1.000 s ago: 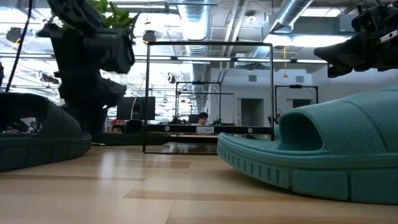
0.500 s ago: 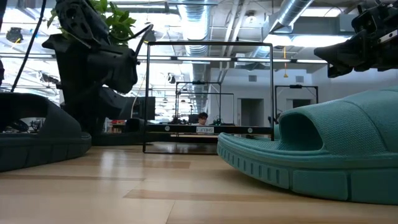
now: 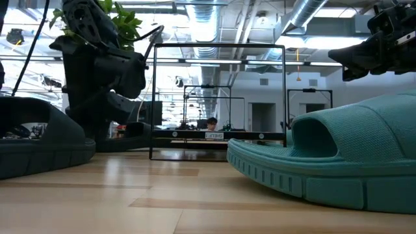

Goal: Pick and place slides into the shelf
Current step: Put the top black slide on the shelf

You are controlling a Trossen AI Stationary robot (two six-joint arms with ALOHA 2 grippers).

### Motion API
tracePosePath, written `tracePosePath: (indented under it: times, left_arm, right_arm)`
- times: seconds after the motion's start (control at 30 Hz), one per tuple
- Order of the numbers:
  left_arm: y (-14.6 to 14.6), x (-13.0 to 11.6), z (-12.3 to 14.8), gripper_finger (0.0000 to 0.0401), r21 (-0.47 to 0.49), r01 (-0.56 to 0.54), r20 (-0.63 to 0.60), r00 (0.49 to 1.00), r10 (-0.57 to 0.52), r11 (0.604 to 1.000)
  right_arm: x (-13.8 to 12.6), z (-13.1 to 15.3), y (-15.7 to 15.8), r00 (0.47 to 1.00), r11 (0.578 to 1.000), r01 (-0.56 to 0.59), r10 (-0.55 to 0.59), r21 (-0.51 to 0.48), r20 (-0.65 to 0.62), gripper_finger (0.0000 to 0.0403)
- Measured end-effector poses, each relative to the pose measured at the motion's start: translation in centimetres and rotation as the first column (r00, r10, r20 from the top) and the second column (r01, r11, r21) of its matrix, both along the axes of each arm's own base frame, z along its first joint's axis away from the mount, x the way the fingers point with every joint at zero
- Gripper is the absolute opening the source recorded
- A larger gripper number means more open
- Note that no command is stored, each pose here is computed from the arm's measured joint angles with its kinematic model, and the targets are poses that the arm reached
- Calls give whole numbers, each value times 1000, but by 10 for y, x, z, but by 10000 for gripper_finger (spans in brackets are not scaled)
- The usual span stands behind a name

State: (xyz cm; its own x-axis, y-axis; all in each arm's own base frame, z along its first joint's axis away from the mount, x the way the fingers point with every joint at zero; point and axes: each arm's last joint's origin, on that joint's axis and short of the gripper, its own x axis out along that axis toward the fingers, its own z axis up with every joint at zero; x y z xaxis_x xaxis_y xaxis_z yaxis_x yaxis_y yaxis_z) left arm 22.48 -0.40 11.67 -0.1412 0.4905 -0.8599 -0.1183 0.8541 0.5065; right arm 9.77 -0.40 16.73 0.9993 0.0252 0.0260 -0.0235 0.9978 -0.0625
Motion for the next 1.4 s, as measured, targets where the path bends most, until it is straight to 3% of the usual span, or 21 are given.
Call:
tracePosePath:
  times: [0.33, 0.7, 1.13, 1.4]
  left_arm:
    - [-20, -9, 23, 11, -138, 12, 0, 1000, -12, 990]
    - [-52, -22, 39, 11, -139, 101, 69, 993, -92, 985]
    - [-81, -36, 44, 9, -29, 91, 128, 988, -87, 995]
    - [-92, -29, 59, 9, 47, 151, 199, 967, -157, 987]
  right_arm:
    - [0, 0, 0, 1000, 1000, -1, 1, 0, 2, 0]
    - [0, 0, 0, 1000, 1000, -3, 3, 0, 2, 0]
    - [0, 0, 0, 1000, 1000, -3, 3, 0, 2, 0]
    - [0, 0, 0, 1000, 1000, -3, 3, -1, 2, 0]
